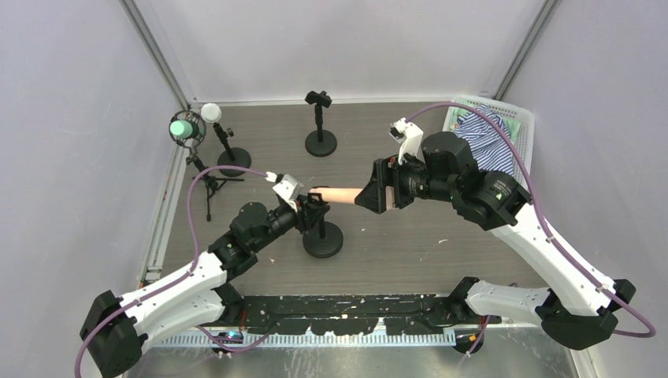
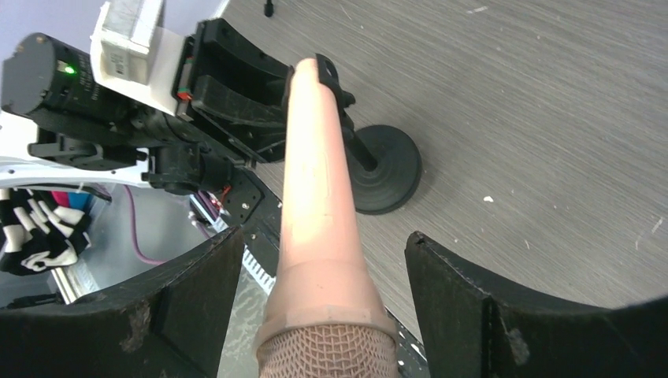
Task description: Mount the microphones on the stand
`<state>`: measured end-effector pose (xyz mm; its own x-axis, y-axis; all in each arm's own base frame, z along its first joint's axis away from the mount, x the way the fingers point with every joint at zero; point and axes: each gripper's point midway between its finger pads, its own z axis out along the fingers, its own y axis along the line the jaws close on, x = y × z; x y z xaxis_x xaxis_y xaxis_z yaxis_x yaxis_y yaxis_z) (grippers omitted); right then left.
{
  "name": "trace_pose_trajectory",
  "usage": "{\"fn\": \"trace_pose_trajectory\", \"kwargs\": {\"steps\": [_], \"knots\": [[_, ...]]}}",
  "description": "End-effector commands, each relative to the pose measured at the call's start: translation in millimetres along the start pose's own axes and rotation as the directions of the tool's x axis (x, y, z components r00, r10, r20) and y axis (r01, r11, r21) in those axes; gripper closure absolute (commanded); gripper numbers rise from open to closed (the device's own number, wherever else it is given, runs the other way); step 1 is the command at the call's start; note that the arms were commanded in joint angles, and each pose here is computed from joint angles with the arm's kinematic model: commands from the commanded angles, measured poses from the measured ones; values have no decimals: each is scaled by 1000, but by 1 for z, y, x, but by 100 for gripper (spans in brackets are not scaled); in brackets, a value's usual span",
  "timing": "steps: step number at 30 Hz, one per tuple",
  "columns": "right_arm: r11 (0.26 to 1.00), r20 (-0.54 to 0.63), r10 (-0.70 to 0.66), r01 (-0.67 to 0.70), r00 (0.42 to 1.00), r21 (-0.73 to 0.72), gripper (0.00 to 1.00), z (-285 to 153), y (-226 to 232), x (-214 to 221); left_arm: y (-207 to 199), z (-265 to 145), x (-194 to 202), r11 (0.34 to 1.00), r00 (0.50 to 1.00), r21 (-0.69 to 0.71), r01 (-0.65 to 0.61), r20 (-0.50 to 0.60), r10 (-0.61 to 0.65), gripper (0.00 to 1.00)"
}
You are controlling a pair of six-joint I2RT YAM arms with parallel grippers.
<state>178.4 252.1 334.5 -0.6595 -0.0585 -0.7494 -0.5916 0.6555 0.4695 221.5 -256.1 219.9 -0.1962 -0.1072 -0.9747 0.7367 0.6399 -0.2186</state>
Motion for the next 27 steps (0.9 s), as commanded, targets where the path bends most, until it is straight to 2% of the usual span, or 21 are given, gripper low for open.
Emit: {"fn": "trace_pose_trajectory", "kwargs": {"steps": [1,4,11,24,27], "knots": [[999,-6,-35,36,999,34,20,-5,-7,1,-7,-2,-50,1000,986,13,-21,169,18,100],[999,-12,-35,35,999,32,21,-4,-7,3,-7,-2,-51,1000,985,12,-22,169,20,100],[1000,-22,-29,29,999,-1,35,4,-3,5,-8,-1,-48,999,987,20,-25,160,21,100],[999,-67,-29,30,997,10,74,21,-11,16,-10,2,-42,999,991,36,-27,135,22,100],[1000,-71,-25,26,997,11,86,27,-15,20,-10,5,-34,998,993,47,-32,118,27,100]]}}
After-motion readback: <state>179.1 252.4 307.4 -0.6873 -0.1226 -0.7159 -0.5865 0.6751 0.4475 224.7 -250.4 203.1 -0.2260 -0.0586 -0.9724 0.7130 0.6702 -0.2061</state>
